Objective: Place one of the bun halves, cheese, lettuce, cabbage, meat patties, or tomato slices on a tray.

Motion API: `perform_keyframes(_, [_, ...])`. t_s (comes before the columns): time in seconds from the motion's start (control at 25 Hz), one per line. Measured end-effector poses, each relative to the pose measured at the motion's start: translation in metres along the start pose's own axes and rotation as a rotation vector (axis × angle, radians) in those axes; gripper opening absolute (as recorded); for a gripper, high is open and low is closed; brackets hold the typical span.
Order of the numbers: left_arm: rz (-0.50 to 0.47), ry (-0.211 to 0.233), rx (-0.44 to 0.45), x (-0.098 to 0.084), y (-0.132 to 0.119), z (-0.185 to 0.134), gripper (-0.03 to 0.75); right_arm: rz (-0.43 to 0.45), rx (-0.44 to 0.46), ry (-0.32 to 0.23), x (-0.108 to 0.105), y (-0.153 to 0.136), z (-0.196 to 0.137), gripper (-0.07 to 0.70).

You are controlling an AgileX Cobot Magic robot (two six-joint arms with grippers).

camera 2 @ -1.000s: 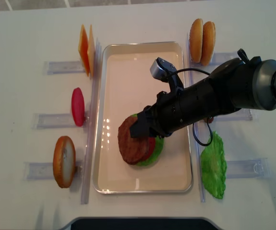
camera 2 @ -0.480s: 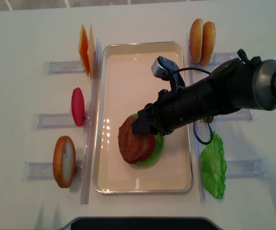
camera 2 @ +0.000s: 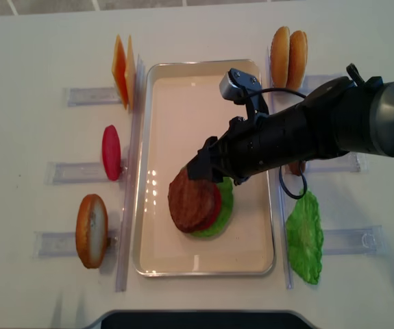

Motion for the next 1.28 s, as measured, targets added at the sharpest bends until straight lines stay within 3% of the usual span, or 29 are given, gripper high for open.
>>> perform_keyframes(0.52, [0.000, 0.000, 0.000, 0.000, 0.000, 0.000, 0.337, -0.040, -0.074, 0.121, 0.024, 0.032, 0.016, 0.411])
perform_keyframes(0.64, [0.000, 0.000, 0.000, 0.000, 0.000, 0.000, 0.337, -0.083, -0.041, 0.168, 0.029, 0.043, 0.015, 0.411])
perform_keyframes(0.76, [0.000, 0.000, 0.000, 0.000, 0.000, 0.000, 0.337, -0.141, 0.037, 0.177, 0.029, 0.057, 0.009, 0.407])
perform_keyframes(1.04, [0.000, 0.000, 0.001, 0.000, 0.000, 0.000, 0.337, -0.401, 0.113, 0.091, 0.013, 0.126, 0.004, 0.332])
perform_keyframes(1.28, [0.000, 0.000, 0.001, 0.000, 0.000, 0.000, 0.337, -0.678, 0.120, -0.035, -0.006, 0.201, -0.008, 0.320])
Point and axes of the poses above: a point on each arm's last joint axis where the gripper is mounted, y pointing back along that axis away from the gripper, x along the wrist's bending axis when the last joint is at zero, z = x × y, the point moved 1 cm from there along -y, pointing out along that axis toward the gripper, and after that the axes turned 10 degrees about y, right-handed, at the moved point
